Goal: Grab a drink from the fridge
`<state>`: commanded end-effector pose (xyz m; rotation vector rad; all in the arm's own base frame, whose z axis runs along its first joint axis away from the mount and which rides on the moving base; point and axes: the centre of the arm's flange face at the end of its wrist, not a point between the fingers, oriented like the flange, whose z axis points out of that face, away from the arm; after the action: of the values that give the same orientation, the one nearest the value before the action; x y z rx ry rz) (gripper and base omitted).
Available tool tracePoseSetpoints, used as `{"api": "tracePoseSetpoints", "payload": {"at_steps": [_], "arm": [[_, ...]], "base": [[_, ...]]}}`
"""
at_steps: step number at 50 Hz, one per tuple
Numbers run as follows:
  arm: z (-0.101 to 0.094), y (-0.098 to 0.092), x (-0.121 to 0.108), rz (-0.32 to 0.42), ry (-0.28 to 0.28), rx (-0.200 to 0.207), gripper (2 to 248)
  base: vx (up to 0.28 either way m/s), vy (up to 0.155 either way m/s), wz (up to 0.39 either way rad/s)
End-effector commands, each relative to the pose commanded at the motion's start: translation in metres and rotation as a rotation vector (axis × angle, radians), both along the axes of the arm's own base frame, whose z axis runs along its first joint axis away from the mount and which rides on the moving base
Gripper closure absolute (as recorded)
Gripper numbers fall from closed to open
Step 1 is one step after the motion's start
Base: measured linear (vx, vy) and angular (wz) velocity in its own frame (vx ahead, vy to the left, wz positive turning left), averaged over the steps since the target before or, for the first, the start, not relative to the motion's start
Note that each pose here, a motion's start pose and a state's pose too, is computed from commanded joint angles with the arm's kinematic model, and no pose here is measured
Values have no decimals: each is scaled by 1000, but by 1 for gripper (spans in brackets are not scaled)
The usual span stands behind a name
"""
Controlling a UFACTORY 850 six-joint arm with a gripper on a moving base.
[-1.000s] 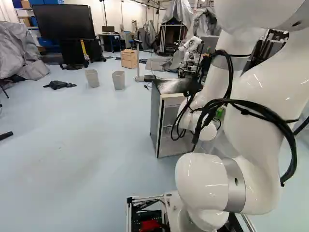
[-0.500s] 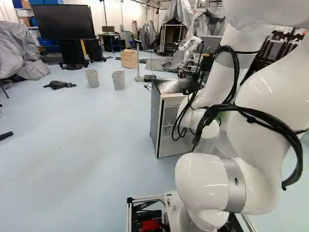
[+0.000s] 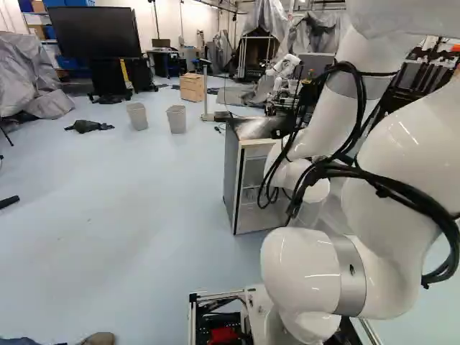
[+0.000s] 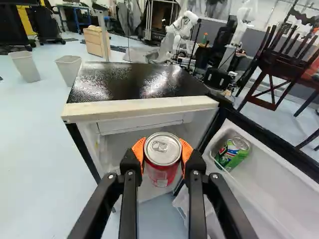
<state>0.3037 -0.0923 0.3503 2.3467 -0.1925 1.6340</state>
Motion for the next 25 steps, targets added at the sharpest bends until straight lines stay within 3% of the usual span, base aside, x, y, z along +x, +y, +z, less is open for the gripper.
{"api": "tracePoseSetpoints", "payload": {"at_steps": [25], "arm": [[12,3,7,52,69,8,155]], "base": [[0,0,0]]}}
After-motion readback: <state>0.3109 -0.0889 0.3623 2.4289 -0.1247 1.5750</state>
